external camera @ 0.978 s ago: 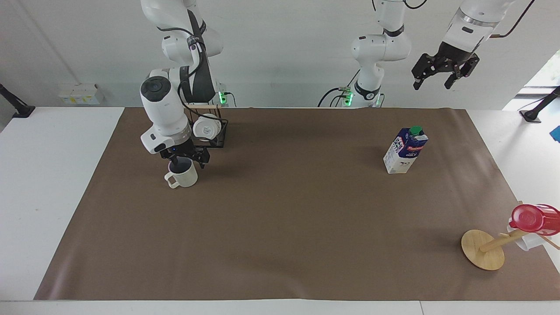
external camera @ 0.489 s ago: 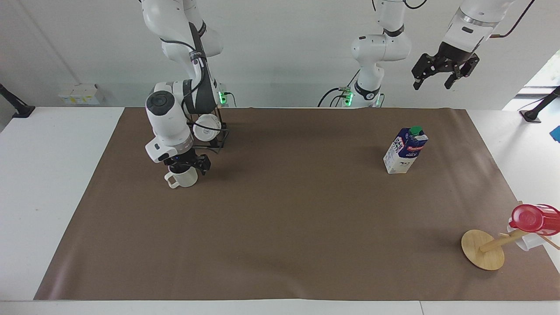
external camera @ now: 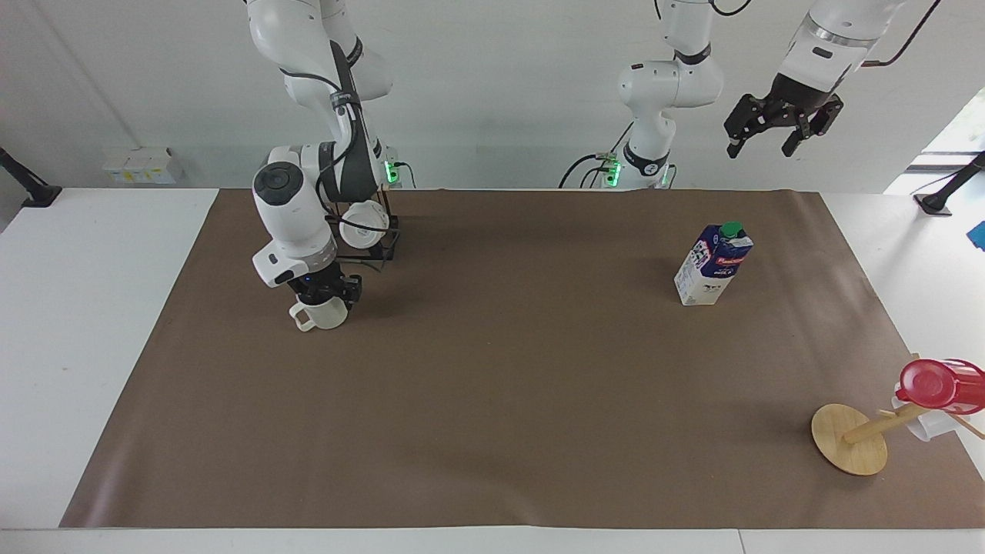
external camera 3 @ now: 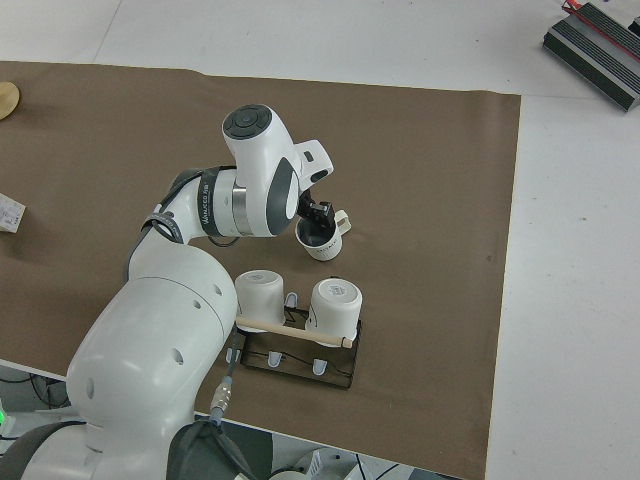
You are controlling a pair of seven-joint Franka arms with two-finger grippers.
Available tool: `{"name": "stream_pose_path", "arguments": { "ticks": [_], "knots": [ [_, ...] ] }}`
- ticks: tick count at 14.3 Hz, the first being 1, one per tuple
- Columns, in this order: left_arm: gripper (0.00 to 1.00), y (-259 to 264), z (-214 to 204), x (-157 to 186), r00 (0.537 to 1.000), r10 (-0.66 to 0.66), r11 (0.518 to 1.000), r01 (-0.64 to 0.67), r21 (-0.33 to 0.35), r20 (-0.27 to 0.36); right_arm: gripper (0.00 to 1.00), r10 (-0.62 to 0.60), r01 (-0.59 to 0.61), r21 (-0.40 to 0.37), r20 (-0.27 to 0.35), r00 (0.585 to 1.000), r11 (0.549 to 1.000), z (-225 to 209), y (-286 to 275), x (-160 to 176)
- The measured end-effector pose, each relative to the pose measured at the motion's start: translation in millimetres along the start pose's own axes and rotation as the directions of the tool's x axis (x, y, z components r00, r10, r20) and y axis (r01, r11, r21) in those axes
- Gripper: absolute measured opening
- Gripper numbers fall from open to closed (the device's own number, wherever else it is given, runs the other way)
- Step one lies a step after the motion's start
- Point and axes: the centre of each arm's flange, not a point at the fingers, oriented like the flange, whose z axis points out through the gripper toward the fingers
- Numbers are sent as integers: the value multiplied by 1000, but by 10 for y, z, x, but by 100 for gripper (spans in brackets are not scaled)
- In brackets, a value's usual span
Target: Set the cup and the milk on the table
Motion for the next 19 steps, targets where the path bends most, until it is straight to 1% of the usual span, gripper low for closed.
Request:
{"name": "stream_pose_path", "arguments": {
  "ticks": [2, 4, 5, 7, 10, 13, 19],
  "knots": [
    [100, 0, 0, 0, 1000, 0, 1000, 0, 0, 0, 31, 2, -2, 1, -4, 1000, 1000, -15, 6, 12],
    [100, 0, 0, 0, 1000, 0, 1000, 0, 0, 0, 7, 18, -18, 14, -10, 1000, 1000, -57, 5, 43],
    [100, 0, 0, 0, 1000, 0, 1000, 0, 0, 0, 4, 32, -32, 26, -13, 999, 999, -80, -2, 65],
    [100, 0, 0, 0, 1000, 0, 1000, 0, 0, 0, 4, 75, -74, 52, -27, 997, 996, -178, -31, 134],
    [100, 2, 0, 0, 1000, 0, 1000, 0, 0, 0, 4, 178, -174, 73, -50, 983, 982, -458, -212, 227],
    [100, -5, 0, 0, 1000, -1, 1000, 1, 0, 0, 4, 262, -256, 93, -60, 963, 962, -674, -702, 196],
    [100, -8, 0, 1, 1000, -2, 1000, 2, 0, 0, 4, 380, -370, 129, -61, 923, 920, -809, -1691, -44]
  ]
}}
